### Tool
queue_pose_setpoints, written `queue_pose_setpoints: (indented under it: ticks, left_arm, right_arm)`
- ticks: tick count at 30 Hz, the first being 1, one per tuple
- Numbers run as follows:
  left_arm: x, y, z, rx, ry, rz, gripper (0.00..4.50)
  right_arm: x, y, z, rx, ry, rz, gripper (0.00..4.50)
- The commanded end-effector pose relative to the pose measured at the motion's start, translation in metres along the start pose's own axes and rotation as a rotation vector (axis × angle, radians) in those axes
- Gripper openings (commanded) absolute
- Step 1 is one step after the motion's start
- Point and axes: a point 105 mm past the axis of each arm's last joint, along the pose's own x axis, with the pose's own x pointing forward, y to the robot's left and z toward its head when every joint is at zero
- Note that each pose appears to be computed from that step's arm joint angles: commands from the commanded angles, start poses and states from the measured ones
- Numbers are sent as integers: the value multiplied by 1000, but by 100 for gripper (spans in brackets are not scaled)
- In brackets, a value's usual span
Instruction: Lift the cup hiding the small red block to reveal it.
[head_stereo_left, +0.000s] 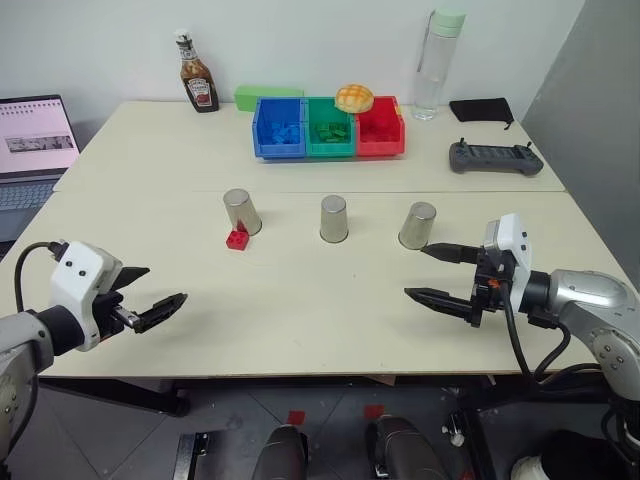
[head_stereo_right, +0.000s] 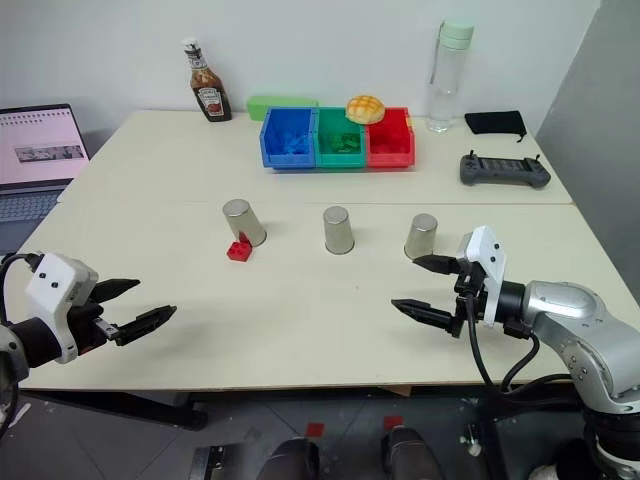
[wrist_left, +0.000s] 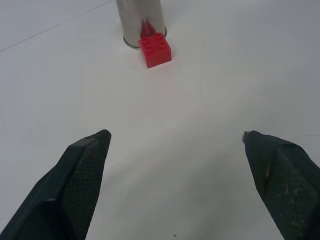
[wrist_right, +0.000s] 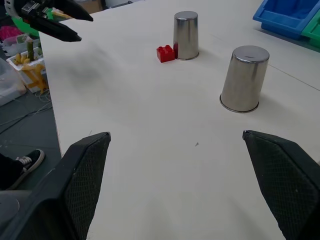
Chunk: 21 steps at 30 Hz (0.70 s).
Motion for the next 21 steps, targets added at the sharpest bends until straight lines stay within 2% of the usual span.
queue_pose_setpoints:
  ticks: [1, 21]
  left_arm:
    - [-5, 4, 13, 39, -27, 12, 447]
    - [-6, 2, 14, 35, -30, -2, 447]
  right_arm:
    - [0, 2, 6, -39, -16, 13, 450]
    - [-1, 5, 9, -37, -15, 18, 450]
